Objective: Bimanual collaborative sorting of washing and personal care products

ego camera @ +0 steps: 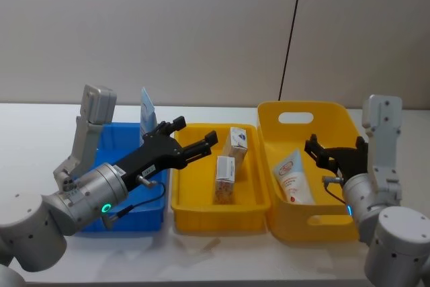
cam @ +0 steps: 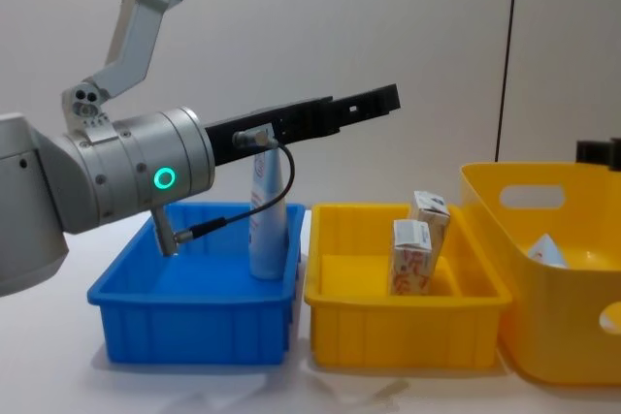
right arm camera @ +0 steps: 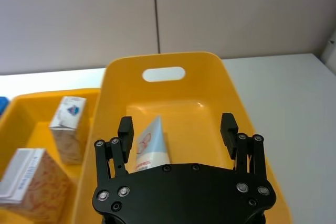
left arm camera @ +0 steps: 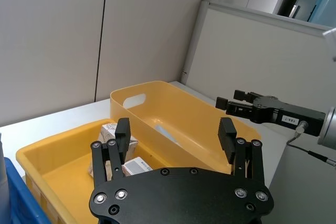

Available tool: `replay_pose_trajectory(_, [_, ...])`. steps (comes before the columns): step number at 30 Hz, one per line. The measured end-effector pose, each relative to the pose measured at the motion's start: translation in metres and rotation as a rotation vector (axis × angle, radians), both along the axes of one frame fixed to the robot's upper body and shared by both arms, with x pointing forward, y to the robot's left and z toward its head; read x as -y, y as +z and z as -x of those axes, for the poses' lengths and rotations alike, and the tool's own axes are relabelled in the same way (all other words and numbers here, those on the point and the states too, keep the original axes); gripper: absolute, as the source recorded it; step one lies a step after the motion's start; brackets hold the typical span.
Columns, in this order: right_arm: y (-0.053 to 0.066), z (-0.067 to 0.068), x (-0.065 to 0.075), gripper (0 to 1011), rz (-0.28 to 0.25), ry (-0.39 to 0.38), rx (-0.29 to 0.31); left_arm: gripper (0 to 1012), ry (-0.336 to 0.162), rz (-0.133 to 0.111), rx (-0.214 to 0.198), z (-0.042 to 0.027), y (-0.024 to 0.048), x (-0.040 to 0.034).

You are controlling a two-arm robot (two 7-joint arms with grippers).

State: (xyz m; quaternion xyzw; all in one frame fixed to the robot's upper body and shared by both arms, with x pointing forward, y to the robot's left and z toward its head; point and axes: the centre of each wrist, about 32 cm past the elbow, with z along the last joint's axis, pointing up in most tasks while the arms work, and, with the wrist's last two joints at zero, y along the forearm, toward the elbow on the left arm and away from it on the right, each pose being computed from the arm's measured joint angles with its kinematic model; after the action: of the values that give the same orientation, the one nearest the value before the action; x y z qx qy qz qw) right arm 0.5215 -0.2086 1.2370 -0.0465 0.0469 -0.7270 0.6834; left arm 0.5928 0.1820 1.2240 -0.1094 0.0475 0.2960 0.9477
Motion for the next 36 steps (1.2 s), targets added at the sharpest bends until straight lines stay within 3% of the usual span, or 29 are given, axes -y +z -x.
replay_pose_trajectory(9, [0.007, 0.010, 0.001, 1002, -0.034, 0.093, 0.022, 1001, 0.000, 0.000, 0.000, 0.0000, 0.0000, 0.0000])
replay_pose_trajectory(17, [0.015, 0.022, 0.001, 1002, -0.047, 0.204, 0.007, 1001, 0.000, 0.000, 0.000, 0.0000, 0.0000, 0.0000])
replay_pose_trajectory(25, [0.021, 0.031, -0.001, 1002, -0.022, 0.293, -0.038, 1001, 0.000, 0.000, 0.000, 0.0000, 0.0000, 0.0000])
replay_pose_trajectory(36, [0.024, 0.038, -0.014, 1002, 0.067, 0.398, -0.104, 1001, 0.000, 0.000, 0.000, 0.0000, 0.0000, 0.0000])
